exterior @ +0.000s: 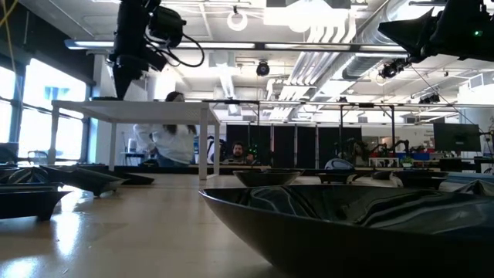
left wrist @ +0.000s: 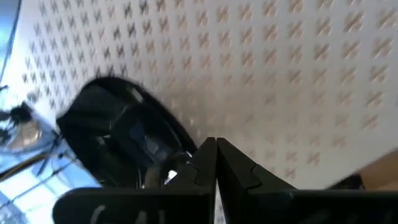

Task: Pick & Place Mini shaped plates
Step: Put the black leaf shaped plate on the shelf, then put the black drop shaped plate on the shelf

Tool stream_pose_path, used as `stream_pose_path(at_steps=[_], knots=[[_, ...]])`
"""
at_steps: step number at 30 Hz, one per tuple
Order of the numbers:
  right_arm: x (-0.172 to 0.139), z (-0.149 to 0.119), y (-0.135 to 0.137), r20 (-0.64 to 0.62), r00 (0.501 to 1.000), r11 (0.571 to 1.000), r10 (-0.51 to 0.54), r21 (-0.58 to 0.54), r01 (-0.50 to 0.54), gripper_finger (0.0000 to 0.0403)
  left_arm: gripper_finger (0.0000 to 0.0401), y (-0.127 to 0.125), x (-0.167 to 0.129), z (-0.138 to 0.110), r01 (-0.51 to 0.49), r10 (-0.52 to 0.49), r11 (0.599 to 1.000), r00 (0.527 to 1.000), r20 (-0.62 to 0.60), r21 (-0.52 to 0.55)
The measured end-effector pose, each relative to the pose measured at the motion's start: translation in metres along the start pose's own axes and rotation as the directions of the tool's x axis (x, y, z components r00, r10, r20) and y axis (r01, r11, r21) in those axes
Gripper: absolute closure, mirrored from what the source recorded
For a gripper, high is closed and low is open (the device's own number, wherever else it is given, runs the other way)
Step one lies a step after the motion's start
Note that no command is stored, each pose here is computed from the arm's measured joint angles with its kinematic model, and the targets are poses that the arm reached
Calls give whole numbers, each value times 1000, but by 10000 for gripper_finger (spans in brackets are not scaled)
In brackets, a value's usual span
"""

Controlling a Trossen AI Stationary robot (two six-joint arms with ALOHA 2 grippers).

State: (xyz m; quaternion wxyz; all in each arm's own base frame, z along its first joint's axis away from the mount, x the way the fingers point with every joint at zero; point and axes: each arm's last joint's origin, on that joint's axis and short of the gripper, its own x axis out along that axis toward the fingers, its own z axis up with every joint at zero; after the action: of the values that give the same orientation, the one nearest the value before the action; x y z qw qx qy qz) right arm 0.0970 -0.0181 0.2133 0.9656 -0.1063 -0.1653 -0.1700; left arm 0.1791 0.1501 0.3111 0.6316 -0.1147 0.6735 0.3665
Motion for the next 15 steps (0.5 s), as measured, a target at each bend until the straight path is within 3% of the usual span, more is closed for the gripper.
stream_pose_path(at_steps=[7,10,13,15], knots=[[0,0,0,0,1000,1000,0,0,0,403,401,5,-11,-15,-20,20,999,1000,13,-41],[0,0,0,0,1000,1000,0,1,0,403,401,7,-19,-23,28,-24,995,999,45,-96],[0,0,0,-1,1000,1000,0,12,0,403,401,10,-33,-36,72,-46,985,985,167,-155],[0,-1,0,-8,1000,1000,2,19,-1,403,401,6,-41,-42,121,-67,980,950,306,-161]])
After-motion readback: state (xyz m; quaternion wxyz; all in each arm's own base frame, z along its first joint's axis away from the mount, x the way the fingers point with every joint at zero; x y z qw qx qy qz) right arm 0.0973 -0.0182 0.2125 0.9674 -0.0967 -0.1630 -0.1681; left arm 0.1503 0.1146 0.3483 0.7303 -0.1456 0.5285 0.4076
